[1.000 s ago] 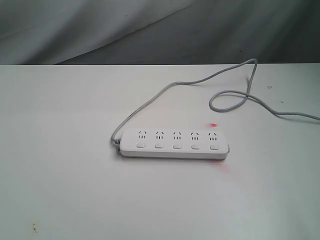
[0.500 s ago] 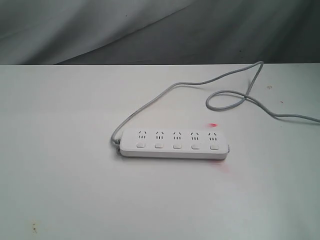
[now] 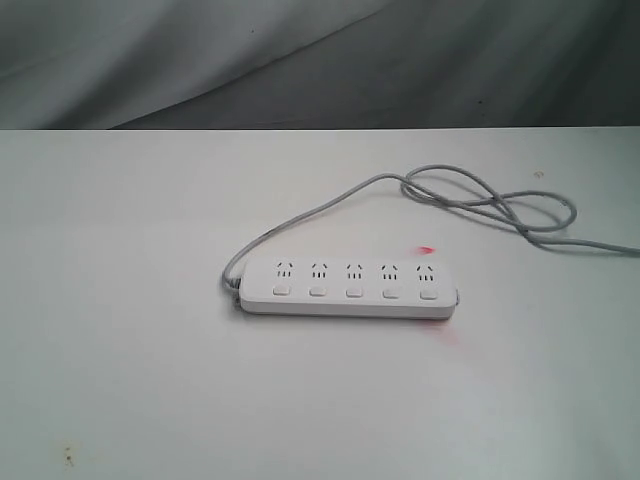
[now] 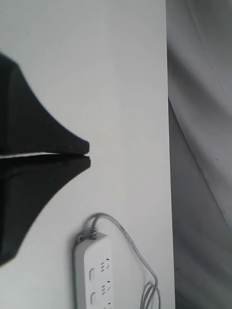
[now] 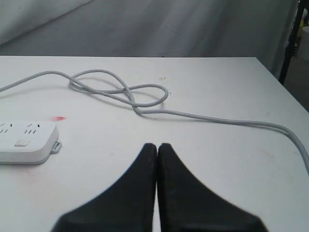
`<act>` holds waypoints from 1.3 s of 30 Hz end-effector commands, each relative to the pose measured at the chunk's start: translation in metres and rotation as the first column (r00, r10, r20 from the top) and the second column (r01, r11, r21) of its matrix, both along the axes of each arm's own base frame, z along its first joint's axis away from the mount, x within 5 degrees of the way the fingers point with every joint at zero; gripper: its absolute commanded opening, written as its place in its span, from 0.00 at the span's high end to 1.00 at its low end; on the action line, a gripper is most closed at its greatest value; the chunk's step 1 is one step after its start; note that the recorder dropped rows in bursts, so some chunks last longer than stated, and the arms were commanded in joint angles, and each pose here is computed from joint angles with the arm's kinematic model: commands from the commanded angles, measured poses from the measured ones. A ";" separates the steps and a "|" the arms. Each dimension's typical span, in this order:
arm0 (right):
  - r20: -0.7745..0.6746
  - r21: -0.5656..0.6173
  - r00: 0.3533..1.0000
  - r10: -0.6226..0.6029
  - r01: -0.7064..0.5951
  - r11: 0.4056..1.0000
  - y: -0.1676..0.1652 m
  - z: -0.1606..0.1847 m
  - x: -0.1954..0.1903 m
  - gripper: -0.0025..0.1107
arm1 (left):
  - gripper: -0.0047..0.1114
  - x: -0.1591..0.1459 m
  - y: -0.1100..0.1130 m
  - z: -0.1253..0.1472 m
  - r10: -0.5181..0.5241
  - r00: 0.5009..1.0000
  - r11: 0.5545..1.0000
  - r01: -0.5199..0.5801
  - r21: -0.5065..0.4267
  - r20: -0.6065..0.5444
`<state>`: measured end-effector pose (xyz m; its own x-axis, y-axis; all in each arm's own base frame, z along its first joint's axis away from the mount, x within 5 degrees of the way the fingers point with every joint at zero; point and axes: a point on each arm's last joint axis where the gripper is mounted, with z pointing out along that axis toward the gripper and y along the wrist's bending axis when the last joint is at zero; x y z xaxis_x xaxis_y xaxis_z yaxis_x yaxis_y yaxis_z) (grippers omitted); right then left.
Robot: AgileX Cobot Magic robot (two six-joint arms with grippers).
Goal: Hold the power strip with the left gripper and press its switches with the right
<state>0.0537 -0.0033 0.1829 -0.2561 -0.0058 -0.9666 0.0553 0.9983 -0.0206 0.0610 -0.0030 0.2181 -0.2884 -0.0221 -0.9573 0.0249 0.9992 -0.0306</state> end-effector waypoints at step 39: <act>0.005 -0.006 1.000 0.001 -0.001 1.000 0.000 0.000 0.000 0.98 | 0.96 0.186 -0.016 0.206 -0.352 0.913 0.807 0.407 0.428 -0.205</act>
